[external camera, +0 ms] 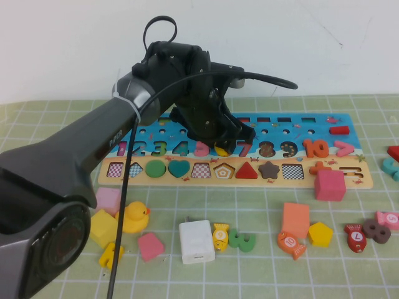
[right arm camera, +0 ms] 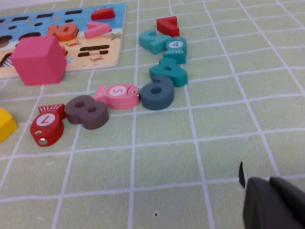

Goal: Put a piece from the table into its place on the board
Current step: Place the "number 6" into the hole of the number 6

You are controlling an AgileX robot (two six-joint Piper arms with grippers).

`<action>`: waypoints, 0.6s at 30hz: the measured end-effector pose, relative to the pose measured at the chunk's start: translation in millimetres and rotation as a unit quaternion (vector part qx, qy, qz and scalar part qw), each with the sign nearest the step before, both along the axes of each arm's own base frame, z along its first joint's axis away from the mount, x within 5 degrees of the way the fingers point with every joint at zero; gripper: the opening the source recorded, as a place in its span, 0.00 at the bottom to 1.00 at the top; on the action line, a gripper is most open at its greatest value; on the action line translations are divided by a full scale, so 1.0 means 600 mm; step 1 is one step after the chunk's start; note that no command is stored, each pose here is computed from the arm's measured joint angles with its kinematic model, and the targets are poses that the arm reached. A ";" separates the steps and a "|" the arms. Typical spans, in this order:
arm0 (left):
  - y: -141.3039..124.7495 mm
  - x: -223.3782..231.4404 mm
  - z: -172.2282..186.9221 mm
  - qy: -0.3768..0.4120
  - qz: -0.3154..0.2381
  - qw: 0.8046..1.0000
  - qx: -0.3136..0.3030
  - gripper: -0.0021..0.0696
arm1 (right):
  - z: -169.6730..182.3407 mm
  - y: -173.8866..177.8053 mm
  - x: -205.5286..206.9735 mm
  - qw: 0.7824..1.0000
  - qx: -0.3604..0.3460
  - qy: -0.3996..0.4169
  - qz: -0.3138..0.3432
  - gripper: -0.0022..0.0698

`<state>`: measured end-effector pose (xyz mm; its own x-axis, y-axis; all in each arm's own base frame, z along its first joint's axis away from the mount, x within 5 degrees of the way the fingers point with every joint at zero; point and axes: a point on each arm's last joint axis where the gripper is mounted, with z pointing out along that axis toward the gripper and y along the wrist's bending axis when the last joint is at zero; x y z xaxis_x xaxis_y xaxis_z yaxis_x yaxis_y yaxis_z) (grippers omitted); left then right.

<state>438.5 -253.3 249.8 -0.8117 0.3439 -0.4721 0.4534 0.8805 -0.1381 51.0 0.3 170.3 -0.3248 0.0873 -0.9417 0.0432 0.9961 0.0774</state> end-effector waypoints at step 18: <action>-0.005 -0.002 0.001 0.009 0.002 1.000 -0.019 0.41 | 0.000 0.000 0.000 1.000 0.000 0.000 0.000 0.03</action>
<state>437.2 -256.2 250.4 -0.8213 0.3234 -0.4700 0.4475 0.8762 -0.1790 51.0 0.3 170.3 -0.3248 0.0873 -0.9417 0.0432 0.9961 0.0774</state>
